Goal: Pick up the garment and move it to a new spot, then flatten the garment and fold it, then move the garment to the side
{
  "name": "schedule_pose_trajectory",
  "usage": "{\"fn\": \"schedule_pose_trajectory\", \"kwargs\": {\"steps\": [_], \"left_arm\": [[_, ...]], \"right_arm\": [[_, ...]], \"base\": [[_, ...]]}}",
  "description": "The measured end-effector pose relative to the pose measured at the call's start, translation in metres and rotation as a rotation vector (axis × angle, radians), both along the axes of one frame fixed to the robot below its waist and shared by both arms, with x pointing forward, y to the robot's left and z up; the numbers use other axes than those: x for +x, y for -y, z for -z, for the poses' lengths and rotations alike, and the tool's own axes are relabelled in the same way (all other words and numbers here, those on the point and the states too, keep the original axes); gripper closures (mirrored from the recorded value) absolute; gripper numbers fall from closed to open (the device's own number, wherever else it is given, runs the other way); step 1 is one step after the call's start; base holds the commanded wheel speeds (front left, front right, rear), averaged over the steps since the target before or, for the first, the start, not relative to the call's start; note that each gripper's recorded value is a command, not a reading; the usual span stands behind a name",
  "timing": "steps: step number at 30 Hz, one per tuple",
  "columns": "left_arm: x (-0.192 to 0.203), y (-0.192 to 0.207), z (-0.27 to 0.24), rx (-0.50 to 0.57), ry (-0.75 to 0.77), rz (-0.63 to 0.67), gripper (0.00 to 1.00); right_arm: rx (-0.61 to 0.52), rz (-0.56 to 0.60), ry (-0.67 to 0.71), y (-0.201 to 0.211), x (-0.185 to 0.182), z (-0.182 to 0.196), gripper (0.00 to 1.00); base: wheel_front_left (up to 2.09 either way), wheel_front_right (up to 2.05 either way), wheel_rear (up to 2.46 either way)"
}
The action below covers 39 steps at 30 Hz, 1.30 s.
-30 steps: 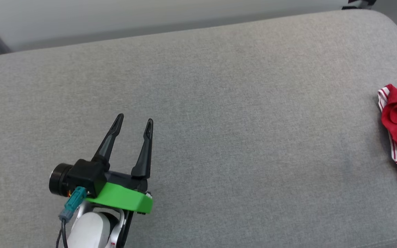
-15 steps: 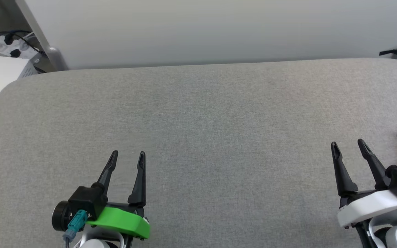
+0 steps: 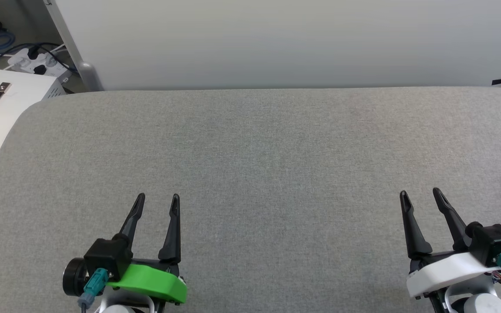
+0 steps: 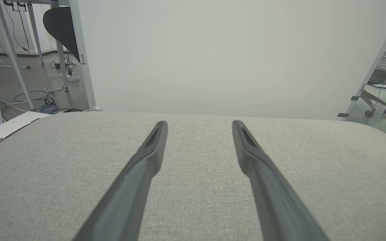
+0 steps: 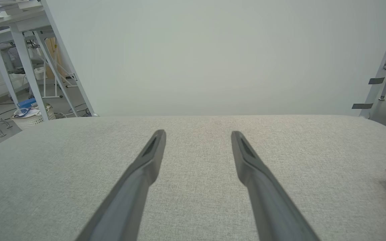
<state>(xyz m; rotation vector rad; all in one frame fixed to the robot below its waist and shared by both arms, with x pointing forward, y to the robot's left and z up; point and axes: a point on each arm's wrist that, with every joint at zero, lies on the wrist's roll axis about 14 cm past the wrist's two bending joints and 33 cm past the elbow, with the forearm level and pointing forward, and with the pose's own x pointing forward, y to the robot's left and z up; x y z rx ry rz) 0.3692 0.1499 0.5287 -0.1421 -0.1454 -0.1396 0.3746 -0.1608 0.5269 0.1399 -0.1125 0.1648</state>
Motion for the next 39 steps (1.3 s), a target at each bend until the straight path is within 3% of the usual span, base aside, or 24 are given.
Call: {"fn": "schedule_pose_trajectory", "kwargs": {"steps": [25, 26, 39], "left_arm": [[0.0019, 0.0020, -0.0022, -0.006, 0.008, 0.007, 0.00], [0.0021, 0.0022, -0.0025, -0.008, 0.008, 0.008, 1.00], [0.0023, 0.0020, -0.0012, 0.001, -0.004, 0.008, 1.00]], "right_arm": [[0.012, 0.023, -0.004, 0.0030, -0.0018, 0.0040, 0.00], [0.012, 0.023, -0.004, 0.0030, -0.0018, 0.0043, 1.00], [0.003, 0.021, -0.014, 0.0023, -0.0018, 0.0051, 1.00]], "base": [[0.00, 0.00, 0.00], [0.00, 0.00, 0.00], [0.00, 0.00, 0.00]]}}
